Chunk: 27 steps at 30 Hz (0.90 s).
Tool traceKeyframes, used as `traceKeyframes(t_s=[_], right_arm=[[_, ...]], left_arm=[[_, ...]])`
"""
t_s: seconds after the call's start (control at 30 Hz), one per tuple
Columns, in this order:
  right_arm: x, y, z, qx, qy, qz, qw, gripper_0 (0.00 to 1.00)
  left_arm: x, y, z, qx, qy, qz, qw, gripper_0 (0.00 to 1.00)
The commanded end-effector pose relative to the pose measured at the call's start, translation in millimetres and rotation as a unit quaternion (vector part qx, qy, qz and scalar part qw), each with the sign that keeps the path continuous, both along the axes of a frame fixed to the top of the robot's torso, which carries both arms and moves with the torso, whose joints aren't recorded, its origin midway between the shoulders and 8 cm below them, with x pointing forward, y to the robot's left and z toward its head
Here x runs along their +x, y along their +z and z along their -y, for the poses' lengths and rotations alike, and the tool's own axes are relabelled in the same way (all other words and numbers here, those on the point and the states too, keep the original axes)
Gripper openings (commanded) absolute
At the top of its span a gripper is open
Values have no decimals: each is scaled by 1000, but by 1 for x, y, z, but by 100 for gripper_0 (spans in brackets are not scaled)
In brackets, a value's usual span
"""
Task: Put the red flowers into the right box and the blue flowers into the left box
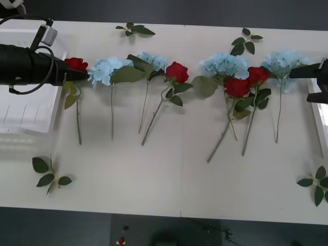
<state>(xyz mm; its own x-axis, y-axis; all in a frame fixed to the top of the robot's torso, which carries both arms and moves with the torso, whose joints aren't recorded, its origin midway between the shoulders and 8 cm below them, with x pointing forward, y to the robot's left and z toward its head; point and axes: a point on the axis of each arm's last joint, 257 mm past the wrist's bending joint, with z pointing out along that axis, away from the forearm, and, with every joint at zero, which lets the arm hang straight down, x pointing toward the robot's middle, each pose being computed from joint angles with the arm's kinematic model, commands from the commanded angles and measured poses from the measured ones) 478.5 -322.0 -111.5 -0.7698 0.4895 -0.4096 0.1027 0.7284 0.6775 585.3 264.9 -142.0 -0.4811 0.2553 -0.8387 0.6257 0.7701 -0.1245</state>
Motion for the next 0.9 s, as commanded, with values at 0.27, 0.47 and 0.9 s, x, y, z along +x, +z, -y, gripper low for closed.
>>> traceKeyframes(t_s=[0.27,0.47,0.9], right_arm=[[58,-7,39,-58,-52,37,996,100],[86,-30,55,-104,-76,45,991,100],[139,-70,73,-149,-118,53,980,100]], left_arm=[[24,-15,-70,35,135,-53,989,100],[30,-33,-68,46,170,-69,982,100],[38,-72,-38,54,212,-97,971,100]])
